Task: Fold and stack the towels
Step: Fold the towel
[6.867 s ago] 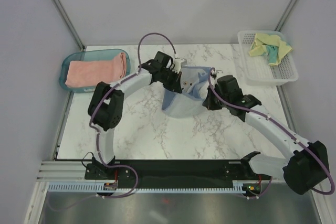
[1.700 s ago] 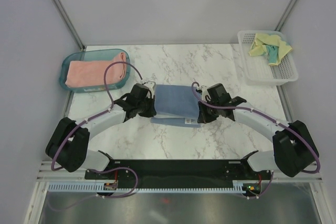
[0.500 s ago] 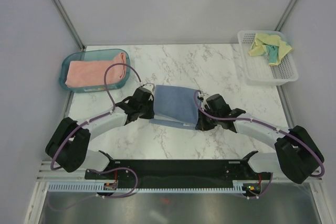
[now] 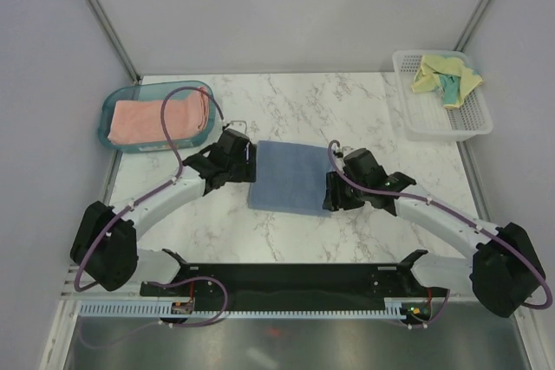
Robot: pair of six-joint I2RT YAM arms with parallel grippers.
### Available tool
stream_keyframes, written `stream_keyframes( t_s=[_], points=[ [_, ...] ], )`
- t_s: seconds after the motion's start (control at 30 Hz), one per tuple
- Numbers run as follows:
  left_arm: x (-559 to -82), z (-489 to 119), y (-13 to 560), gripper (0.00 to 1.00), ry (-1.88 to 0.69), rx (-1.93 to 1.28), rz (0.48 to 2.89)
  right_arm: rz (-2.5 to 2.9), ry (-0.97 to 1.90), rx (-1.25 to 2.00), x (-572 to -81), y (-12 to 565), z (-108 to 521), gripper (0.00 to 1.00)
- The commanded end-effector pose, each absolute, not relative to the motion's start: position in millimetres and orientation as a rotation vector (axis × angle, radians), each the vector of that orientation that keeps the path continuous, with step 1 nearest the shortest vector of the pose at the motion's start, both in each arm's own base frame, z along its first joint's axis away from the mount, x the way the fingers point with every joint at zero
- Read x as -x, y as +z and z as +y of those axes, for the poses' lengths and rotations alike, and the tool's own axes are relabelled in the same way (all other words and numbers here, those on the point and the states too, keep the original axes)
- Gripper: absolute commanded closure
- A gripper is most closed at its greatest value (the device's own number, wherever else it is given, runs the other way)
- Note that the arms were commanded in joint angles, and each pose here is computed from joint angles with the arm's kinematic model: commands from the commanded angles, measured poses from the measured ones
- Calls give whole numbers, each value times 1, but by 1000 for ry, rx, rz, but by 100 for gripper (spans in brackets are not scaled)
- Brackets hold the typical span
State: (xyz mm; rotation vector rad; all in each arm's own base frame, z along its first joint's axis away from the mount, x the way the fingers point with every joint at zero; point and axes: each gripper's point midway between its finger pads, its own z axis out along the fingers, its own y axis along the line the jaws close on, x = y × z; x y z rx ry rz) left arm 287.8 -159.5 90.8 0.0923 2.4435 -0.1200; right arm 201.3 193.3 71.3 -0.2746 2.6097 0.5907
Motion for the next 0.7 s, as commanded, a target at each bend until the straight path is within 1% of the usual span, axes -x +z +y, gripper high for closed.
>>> stream_keyframes(
  t_s=[0.0, 0.03, 0.07, 0.1, 0.13, 0.2, 0.27, 0.3, 0.33, 0.37, 0.4, 0.43, 0.47, 0.53, 0.57, 0.63, 0.67],
  points=[
    [-325, -178, 133, 25, -158, -124, 2341, 2509, 490, 181, -234, 106, 190, 41],
    [-336, -182, 145, 26, -187, -120, 2320, 2472, 443, 146, -250, 115, 185, 41],
    [-341, -186, 146, 27, -202, -127, 2325, 2488, 408, 150, -258, 109, 184, 45],
    [-345, -193, 135, 28, -225, -168, 2356, 2484, 399, 148, -266, 109, 183, 47],
    [-355, -196, 140, 29, -243, -170, 2348, 2465, 394, 124, -279, 111, 181, 49],
    [-366, -200, 131, 32, -260, -216, 2374, 2457, 383, 100, -300, 109, 180, 53],
    [-384, -204, 117, 34, -267, -228, 2409, 2453, 431, 60, -322, 106, 175, 52],
    [-398, -202, 123, 35, -277, -222, 2395, 2434, 438, 36, -336, 107, 167, 51],
    [-404, -203, 107, 37, -279, -227, 2430, 2412, 464, 56, -347, 113, 169, 50],
    [-406, -208, 104, 39, -338, -242, 2444, 2436, 472, 76, -353, 104, 170, 49],
    [-417, -206, 106, 39, -372, -239, 2437, 2432, 500, 139, -358, 104, 171, 48],
    [-422, -211, 96, 40, -413, -264, 2453, 2418, 518, 167, -367, 109, 174, 48],
    [-424, -215, 91, 42, -456, -290, 2464, 2451, 524, 182, -370, 97, 174, 49],
    [-433, -218, 91, 51, -481, -335, 2452, 2456, 559, 190, -379, 94, 171, 54],
    [-431, -226, 81, 54, -538, -373, 2470, 2480, 574, 191, -381, 85, 171, 60],
    [-435, -231, 79, 59, -556, -408, 2463, 2484, 598, 186, -388, 84, 169, 63],
    [-437, -230, 76, 62, -550, -407, 2469, 2494, 600, 185, -388, 81, 169, 68]
  ],
)
